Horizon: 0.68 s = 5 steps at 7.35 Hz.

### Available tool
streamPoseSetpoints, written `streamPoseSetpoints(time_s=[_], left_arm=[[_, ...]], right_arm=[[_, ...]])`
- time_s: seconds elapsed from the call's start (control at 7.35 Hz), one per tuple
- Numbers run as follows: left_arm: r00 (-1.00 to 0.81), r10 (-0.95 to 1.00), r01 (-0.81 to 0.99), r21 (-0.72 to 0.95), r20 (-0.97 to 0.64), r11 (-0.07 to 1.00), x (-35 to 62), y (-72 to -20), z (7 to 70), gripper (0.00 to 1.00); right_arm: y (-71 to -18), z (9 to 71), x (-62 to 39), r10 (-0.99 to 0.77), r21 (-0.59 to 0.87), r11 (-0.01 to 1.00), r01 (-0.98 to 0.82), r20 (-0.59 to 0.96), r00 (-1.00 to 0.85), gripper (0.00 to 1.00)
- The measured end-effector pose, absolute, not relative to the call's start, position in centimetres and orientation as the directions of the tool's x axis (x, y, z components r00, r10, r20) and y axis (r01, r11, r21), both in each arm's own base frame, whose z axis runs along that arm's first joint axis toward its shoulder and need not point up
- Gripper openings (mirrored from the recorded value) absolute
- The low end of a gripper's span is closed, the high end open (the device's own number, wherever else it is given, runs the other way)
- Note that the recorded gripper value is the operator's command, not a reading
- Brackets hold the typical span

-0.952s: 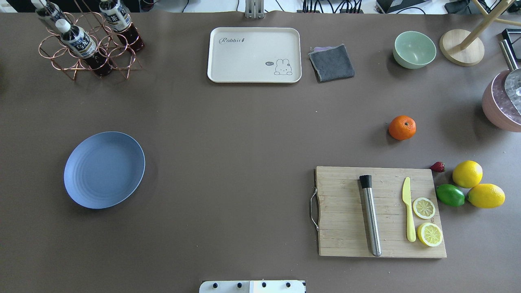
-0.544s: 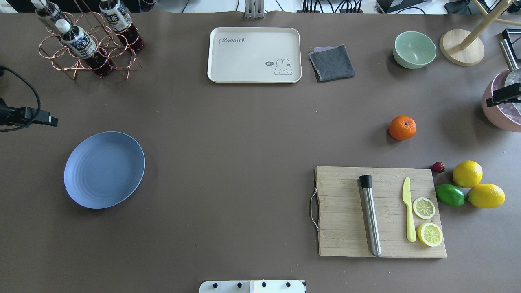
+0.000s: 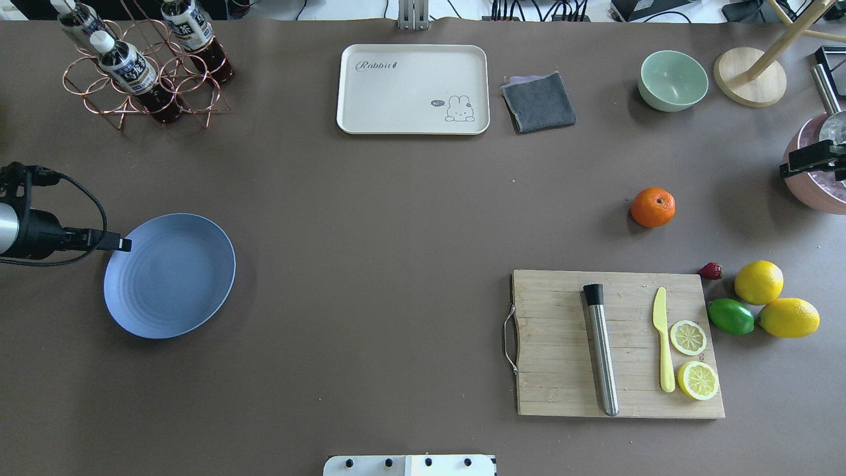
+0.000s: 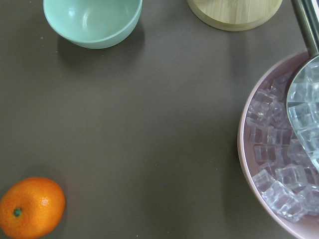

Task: Pick orange to plate
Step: 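Move the left gripper to the edge of the blue plate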

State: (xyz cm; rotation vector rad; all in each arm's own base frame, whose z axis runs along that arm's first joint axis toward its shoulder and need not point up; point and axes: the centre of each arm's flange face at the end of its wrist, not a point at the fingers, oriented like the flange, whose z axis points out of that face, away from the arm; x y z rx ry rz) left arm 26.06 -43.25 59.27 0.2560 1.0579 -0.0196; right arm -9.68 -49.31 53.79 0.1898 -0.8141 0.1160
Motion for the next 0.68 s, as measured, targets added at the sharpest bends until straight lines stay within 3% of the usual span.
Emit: streamPoseSetpoints(time_s=[0.14, 0.41, 0.68], left_arm=[[0.487, 0.116, 0.131, 0.204, -0.865, 0.970, 26.31, -42.81, 59.35, 0.35], [0.478, 0.131, 0.120, 0.212, -0.869, 0.970, 26.56, -42.50, 59.10, 0.33], [0.467, 0.144, 0.115, 0.221, -0.873, 0.968, 26.56, -42.29, 58.85, 0.13]], right_arm=[[-49.33, 53.76, -9.73, 0.029, 0.125, 0.977, -0.175, 0.731, 0.681, 1.00], [-49.32, 53.73, -9.87, 0.026, 0.126, 0.977, -0.172, 0.731, 0.682, 1.00], [-49.30, 53.73, -9.97, 0.025, 0.126, 0.977, -0.170, 0.731, 0.682, 1.00]])
